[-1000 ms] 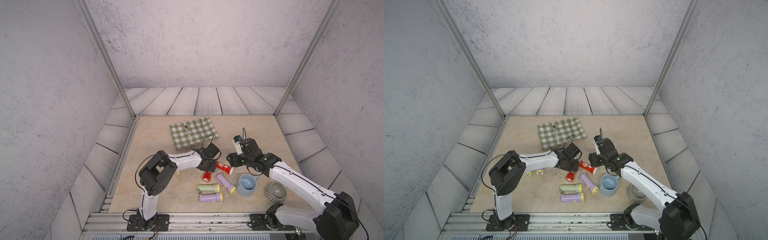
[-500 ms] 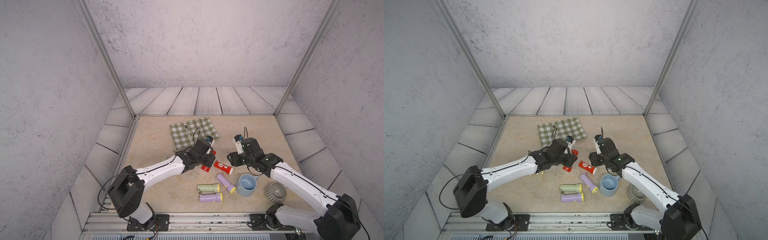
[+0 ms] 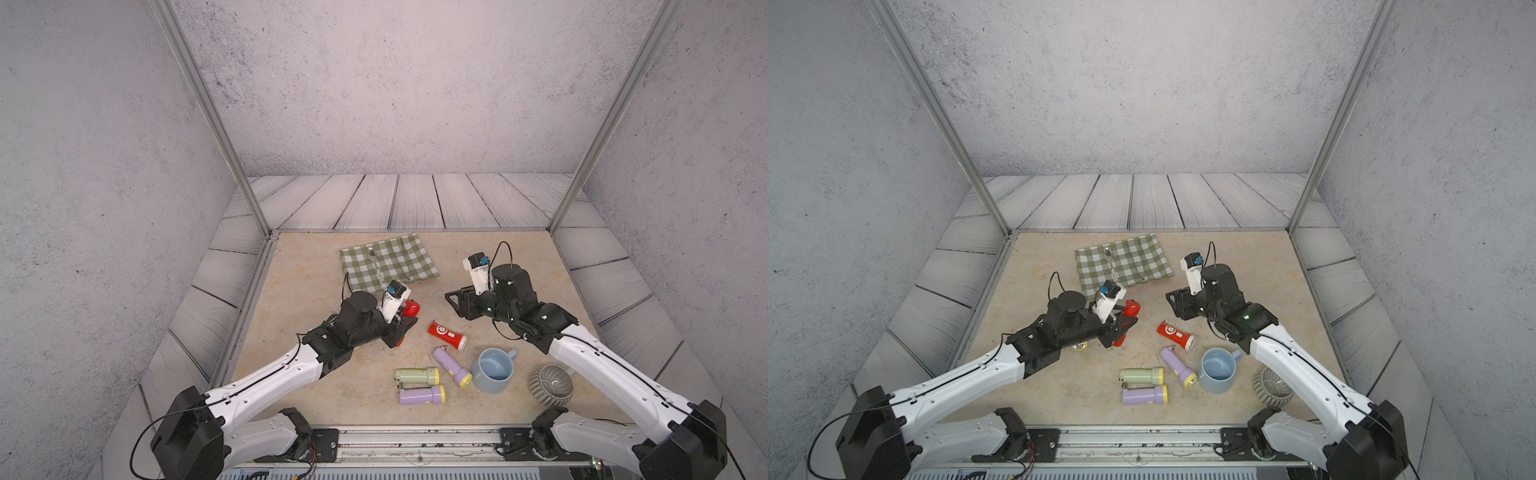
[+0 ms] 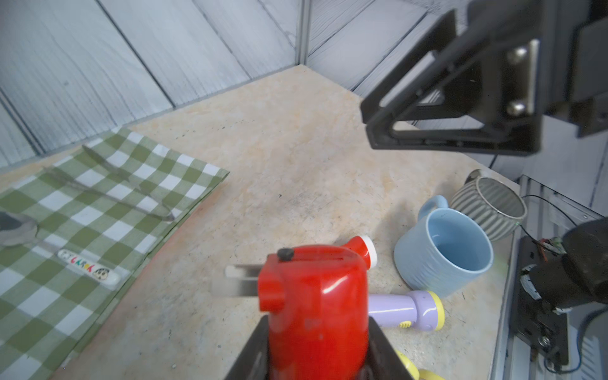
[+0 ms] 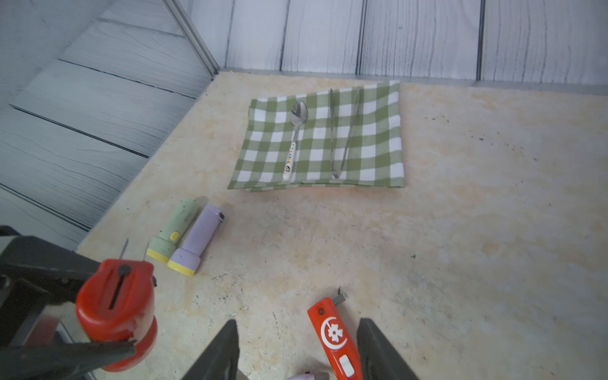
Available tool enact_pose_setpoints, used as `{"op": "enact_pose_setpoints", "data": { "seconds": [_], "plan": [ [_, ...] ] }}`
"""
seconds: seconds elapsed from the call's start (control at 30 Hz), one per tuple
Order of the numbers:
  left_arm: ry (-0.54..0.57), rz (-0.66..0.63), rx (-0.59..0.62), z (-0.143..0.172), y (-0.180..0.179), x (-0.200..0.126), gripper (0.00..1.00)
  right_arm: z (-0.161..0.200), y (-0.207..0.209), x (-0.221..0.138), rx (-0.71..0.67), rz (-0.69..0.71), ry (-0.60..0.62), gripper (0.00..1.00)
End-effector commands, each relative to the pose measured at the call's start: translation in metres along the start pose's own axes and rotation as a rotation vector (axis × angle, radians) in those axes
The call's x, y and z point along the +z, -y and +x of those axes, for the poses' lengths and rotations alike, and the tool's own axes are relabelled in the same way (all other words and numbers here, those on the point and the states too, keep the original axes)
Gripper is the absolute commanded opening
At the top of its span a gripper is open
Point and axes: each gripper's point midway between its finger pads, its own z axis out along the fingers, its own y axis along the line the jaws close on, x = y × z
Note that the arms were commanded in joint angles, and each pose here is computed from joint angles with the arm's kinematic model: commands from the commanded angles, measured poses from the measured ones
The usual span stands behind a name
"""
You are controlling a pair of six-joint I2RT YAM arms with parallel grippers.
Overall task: Close the plug at the bottom of the flashlight
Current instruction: Pick up the flashlight from the center of the board.
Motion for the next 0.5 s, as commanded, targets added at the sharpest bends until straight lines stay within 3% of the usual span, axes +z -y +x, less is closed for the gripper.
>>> {"op": "enact_pose_setpoints", "data": {
  "seconds": [0.0,0.23,0.47],
  "plan": [
    [0.146,0.121,0.149,-0.032,0.022,-0.021,0.00,-0.033,-0.026,-0.017,-0.066,-0.110,0.096,0.60],
    [0.267,0.332,0.270,-0.049,0.054,-0.061,0.00,-0.045,-0.084,-0.034,-0.108,-0.450,0.134,0.60],
    [0.280,0.566,0.312,-0.062,0.089,-0.081,0.00,-0.064,-0.129,-0.065,-0.104,-0.714,0.134,0.56]
  ]
}}
